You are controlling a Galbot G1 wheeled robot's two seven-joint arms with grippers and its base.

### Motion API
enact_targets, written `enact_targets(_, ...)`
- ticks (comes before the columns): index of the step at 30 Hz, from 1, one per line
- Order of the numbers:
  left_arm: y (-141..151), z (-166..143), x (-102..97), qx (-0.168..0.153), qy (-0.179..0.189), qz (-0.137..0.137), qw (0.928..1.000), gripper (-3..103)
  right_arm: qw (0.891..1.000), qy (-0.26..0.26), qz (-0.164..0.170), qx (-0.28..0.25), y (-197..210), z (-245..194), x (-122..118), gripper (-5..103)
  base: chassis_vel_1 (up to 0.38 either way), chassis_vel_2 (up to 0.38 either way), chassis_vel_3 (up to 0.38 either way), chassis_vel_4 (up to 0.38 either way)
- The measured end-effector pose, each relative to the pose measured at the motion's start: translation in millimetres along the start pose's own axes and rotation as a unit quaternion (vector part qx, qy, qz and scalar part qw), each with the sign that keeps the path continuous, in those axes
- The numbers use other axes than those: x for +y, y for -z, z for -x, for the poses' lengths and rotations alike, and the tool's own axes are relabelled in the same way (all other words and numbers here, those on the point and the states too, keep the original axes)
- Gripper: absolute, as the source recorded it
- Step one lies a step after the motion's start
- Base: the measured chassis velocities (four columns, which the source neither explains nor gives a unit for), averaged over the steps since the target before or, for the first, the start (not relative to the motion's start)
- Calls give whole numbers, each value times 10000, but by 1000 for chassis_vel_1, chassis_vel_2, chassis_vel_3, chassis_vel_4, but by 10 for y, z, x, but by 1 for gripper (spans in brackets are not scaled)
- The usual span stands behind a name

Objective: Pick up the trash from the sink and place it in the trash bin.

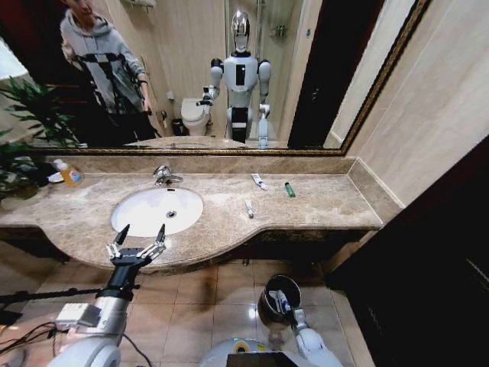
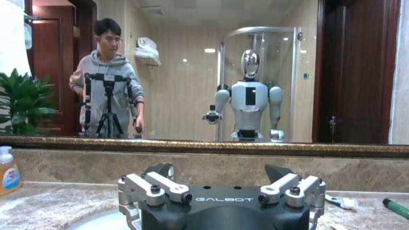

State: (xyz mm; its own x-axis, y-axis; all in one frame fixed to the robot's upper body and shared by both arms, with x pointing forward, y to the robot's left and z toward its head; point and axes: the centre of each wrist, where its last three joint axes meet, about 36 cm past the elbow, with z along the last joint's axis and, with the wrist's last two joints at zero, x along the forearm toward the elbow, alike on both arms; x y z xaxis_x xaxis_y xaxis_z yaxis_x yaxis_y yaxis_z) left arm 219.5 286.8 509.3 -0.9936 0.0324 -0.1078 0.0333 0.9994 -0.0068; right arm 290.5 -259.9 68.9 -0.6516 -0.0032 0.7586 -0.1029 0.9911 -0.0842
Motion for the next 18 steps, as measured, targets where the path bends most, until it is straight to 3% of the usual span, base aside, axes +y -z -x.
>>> enact_targets(3, 0, 0, 0, 0, 0, 0, 10000, 100, 10000, -7, -22, 38, 4, 65, -17, 24, 0, 0, 0, 0)
enact_targets(6, 0, 0, 0, 0, 0, 0, 10000, 100, 10000, -24, -14, 70, 24, 111, -20, 37, 0, 0, 0, 0)
enact_targets(7, 0, 0, 0, 0, 0, 0, 10000, 100, 10000, -24, -14, 70, 24, 111, -20, 37, 0, 0, 0, 0)
enact_targets(10, 0, 0, 0, 0, 0, 0, 10000, 100, 10000, -30, -15, 52, 51, 121, -23, 53, 0, 0, 0, 0)
enact_targets(12, 0, 0, 0, 0, 0, 0, 10000, 100, 10000, -31, -16, 43, 57, 119, -22, 53, 0, 0, 0, 0)
enact_targets(14, 0, 0, 0, 0, 0, 0, 10000, 100, 10000, -33, -19, 24, 61, 108, -23, 64, 0, 0, 0, 0)
enact_targets(15, 0, 0, 0, 0, 0, 0, 10000, 100, 10000, -33, -19, 24, 61, 108, -23, 64, 0, 0, 0, 0)
enact_targets(18, 0, 0, 0, 0, 0, 0, 10000, 100, 10000, -28, -26, -69, 44, -6, -44, 80, 0, 0, 0, 0)
